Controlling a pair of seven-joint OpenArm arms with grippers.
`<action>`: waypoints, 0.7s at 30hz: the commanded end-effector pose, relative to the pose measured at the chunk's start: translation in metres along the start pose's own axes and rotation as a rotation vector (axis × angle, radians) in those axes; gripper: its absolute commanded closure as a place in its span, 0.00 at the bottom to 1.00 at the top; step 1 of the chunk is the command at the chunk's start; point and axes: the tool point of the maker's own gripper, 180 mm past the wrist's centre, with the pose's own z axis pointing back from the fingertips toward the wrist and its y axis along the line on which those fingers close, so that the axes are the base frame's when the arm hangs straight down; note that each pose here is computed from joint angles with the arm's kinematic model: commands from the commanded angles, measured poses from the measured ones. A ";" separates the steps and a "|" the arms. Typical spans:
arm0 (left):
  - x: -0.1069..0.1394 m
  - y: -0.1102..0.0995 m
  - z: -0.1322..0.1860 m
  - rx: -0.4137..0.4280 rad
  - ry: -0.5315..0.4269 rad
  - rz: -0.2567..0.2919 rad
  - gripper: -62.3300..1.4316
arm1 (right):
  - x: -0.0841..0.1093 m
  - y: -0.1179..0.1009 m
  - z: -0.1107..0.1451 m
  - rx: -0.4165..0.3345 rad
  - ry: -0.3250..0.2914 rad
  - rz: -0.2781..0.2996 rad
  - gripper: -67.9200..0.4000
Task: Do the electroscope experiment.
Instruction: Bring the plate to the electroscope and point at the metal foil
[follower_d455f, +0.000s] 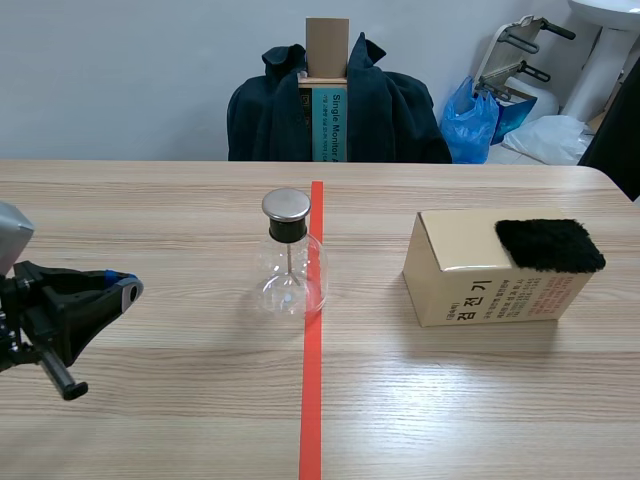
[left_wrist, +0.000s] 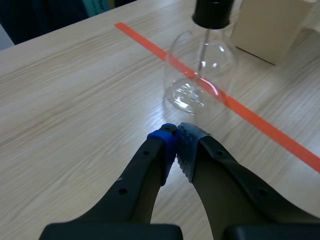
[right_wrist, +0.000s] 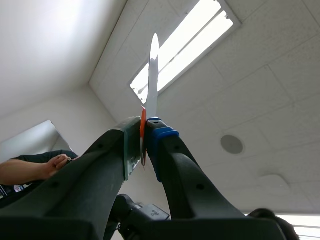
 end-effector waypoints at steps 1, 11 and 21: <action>0.009 -0.004 -0.013 -0.015 -0.052 -0.007 0.93 | 0.005 -0.002 -0.001 -0.029 -0.012 -0.024 0.98; -0.011 -0.035 -0.075 -0.100 -0.075 -0.008 0.93 | 0.054 0.117 0.041 0.271 -0.079 -0.106 0.98; -0.015 -0.032 -0.099 -0.063 -0.074 -0.033 0.93 | 0.119 0.210 0.101 0.515 -0.181 -0.183 0.98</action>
